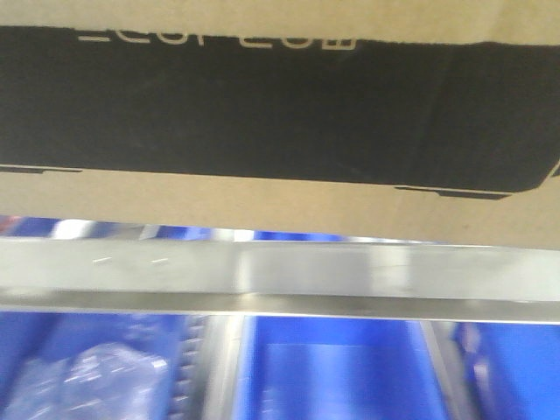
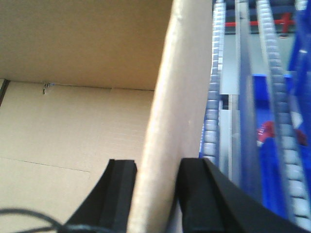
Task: Grab box from left shelf to table start
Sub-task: 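Hold the box with both grippers while the base turns away from the shelf, then hold the box with both grippers while driving across the floor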
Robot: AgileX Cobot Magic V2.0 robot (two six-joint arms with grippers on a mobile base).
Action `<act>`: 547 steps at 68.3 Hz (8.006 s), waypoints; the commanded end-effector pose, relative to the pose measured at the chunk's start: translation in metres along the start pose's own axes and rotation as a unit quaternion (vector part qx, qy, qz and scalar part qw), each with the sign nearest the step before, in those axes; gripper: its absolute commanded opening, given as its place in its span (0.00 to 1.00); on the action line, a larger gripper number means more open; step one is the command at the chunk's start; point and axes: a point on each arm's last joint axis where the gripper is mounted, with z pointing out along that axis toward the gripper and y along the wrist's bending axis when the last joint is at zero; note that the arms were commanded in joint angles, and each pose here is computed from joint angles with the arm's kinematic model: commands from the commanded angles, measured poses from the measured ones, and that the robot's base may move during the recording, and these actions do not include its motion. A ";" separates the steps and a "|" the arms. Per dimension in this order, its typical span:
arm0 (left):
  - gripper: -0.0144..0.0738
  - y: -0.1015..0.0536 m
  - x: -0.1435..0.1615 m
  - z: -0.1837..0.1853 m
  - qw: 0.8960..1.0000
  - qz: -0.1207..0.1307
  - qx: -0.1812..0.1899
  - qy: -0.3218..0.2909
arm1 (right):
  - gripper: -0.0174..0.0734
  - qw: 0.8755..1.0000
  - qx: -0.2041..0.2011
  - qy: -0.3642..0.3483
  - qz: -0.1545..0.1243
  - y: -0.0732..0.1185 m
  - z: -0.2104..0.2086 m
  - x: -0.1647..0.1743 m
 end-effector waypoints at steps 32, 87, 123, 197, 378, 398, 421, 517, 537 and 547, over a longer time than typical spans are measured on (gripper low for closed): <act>0.05 -0.007 -0.023 -0.014 0.994 -0.039 0.038 -0.099 | 0.26 0.994 0.006 -0.108 -0.023 0.001 -0.008 -0.025; 0.05 -0.007 -0.023 -0.014 0.994 -0.039 0.038 -0.099 | 0.26 0.994 0.006 -0.108 -0.023 0.001 -0.008 -0.025; 0.05 -0.007 -0.023 -0.014 0.994 -0.039 0.038 -0.099 | 0.26 0.994 0.006 -0.108 -0.023 0.001 -0.008 -0.025; 0.05 -0.007 -0.023 -0.014 0.994 -0.039 0.038 -0.099 | 0.26 0.994 0.006 -0.108 -0.023 0.001 -0.008 -0.025; 0.05 -0.007 -0.023 -0.014 0.994 -0.039 0.038 -0.099 | 0.26 0.994 0.006 -0.106 -0.023 0.001 -0.007 -0.025; 0.05 -0.007 -0.023 -0.014 0.994 -0.039 0.038 -0.099 | 0.26 0.994 0.006 -0.106 -0.023 0.001 -0.007 -0.025; 0.05 -0.007 -0.023 -0.014 0.994 -0.039 0.038 -0.099 | 0.26 0.994 0.006 -0.106 -0.023 0.001 -0.007 -0.025; 0.05 -0.007 -0.023 -0.013 0.994 -0.039 0.038 -0.098 | 0.26 0.994 0.006 -0.106 -0.023 0.001 -0.007 -0.025; 0.05 -0.007 -0.023 -0.013 0.994 -0.039 0.038 -0.097 | 0.26 0.994 0.006 -0.106 -0.023 0.001 -0.007 -0.025; 0.05 -0.007 -0.023 -0.012 0.994 -0.039 0.038 -0.096 | 0.26 0.994 0.006 -0.106 -0.023 0.001 -0.007 -0.025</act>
